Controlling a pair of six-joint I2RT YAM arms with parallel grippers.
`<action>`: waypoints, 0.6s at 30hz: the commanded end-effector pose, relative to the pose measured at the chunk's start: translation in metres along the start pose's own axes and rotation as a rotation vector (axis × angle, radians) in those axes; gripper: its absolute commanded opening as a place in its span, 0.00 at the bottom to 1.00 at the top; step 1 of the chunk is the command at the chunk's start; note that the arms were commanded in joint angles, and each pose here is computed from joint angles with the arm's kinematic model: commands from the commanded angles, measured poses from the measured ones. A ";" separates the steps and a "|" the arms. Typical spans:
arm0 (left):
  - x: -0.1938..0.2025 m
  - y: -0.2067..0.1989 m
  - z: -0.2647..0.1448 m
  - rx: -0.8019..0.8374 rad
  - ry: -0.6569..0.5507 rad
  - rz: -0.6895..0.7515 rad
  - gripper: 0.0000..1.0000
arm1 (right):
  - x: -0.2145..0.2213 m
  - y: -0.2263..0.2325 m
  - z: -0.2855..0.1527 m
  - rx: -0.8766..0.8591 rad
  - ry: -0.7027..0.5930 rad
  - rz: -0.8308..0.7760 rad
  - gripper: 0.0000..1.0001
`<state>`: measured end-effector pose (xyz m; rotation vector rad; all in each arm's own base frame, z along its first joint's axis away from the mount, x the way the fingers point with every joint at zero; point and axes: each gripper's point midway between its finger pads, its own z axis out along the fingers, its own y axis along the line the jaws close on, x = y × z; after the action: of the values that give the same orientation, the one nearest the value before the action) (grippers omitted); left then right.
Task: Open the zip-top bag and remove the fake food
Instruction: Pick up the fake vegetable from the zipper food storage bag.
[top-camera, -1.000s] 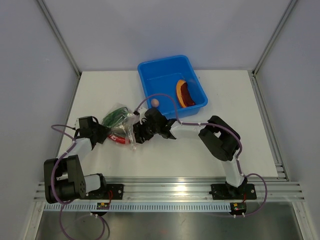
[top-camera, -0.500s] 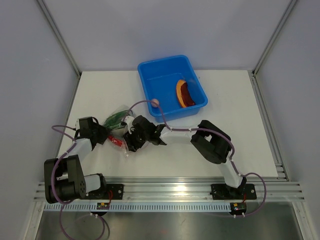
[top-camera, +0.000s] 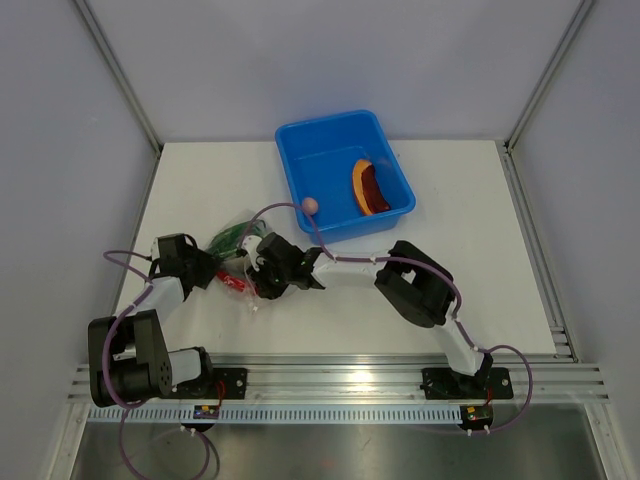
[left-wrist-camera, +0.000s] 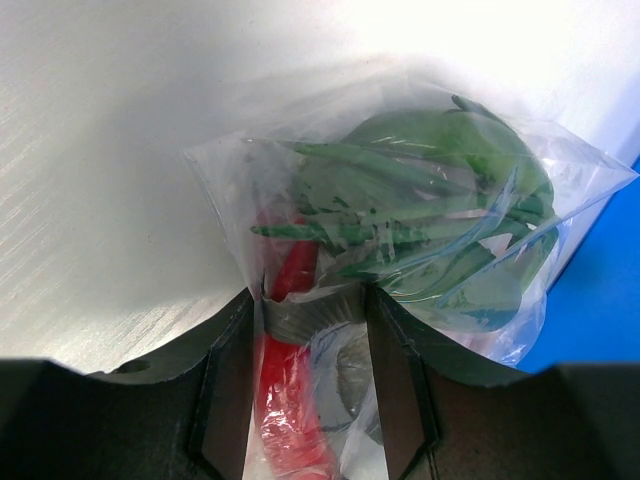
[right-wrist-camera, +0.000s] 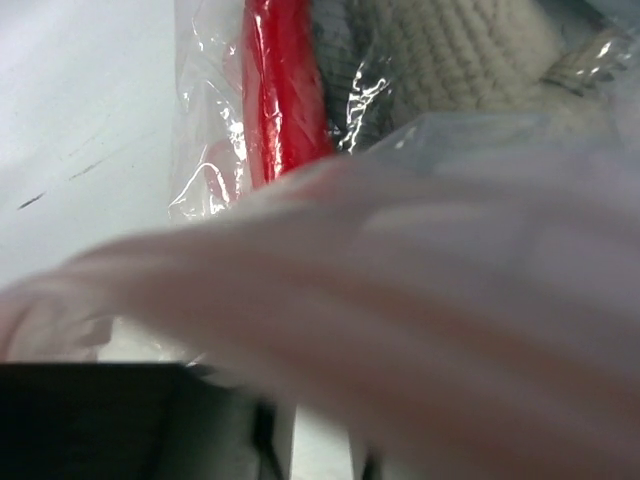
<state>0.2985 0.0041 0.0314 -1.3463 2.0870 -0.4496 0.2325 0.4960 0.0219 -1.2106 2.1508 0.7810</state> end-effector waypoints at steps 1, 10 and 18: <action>0.003 -0.003 -0.002 0.022 0.019 0.008 0.47 | 0.004 0.000 0.003 0.036 0.030 -0.040 0.25; -0.003 -0.003 -0.003 0.002 0.001 0.010 0.47 | -0.009 0.000 -0.012 0.055 -0.015 -0.045 0.01; -0.006 0.001 -0.003 -0.028 -0.014 0.003 0.52 | -0.023 -0.003 -0.036 0.097 -0.071 -0.063 0.00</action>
<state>0.2948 0.0042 0.0286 -1.3591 2.1007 -0.4372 0.2330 0.4804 0.0220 -1.2101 2.1524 0.6858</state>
